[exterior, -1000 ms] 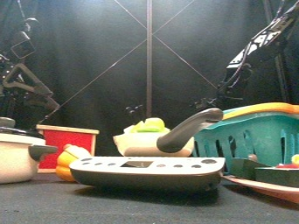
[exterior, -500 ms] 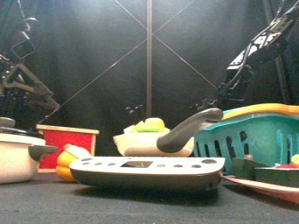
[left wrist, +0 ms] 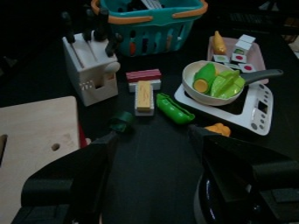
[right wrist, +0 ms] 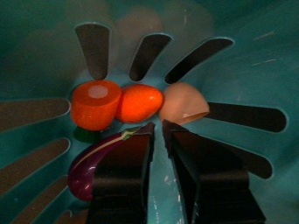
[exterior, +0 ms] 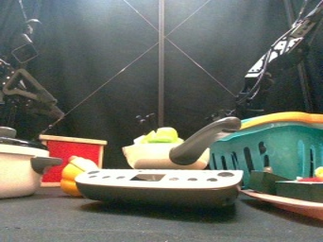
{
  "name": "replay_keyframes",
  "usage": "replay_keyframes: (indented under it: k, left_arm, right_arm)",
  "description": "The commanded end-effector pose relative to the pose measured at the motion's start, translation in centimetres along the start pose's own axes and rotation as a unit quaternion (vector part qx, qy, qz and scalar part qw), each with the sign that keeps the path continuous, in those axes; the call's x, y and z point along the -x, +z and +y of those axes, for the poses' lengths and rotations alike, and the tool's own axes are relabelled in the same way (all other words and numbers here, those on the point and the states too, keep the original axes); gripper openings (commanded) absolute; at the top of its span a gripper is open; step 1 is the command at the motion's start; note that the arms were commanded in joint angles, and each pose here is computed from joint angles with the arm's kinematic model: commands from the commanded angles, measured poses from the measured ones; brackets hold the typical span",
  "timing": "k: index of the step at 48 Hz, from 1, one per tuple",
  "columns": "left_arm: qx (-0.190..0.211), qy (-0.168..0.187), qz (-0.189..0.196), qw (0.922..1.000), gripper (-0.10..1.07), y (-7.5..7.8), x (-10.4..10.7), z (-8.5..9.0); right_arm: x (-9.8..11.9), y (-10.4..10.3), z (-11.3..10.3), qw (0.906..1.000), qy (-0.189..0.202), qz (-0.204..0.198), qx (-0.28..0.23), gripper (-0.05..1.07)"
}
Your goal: Grab eggshell from basket
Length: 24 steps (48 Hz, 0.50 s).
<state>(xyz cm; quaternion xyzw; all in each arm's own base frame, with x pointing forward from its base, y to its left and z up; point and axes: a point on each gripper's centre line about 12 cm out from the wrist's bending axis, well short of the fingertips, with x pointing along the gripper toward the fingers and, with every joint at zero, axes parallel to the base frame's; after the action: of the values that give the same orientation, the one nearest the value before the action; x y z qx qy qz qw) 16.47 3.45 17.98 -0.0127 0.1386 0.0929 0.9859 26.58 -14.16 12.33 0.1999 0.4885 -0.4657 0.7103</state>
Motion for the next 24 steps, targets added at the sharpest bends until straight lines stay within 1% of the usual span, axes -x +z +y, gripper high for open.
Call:
replay_keyframes:
  k: [1, 8, 13, 24]
  left_arm:
    - [-0.001, 0.000, -0.009, 1.0000, 0.98, 0.8, -0.1, 0.0]
    - [0.000, 0.000, -0.009, 1.0000, 0.98, 0.8, -0.1, 0.0]
    - [0.000, 0.000, -0.009, 1.0000, 0.98, 0.8, -0.1, 0.0]
    - [0.000, 0.000, -0.009, 1.0000, 0.98, 0.8, -0.1, 0.0]
  right_arm:
    - [0.8, 0.8, 0.1, 0.9999, 0.007, -0.012, -0.010, 0.59]
    - [2.1, 1.2, 0.3, 0.9997, 0.006, -0.015, -0.018, 0.59]
    - [3.0, 1.4, 0.6, 0.9996, 0.005, -0.022, -0.014, 0.59]
    - [4.0, 1.0, 0.8, 0.9996, 0.008, -0.020, -0.017, 0.59]
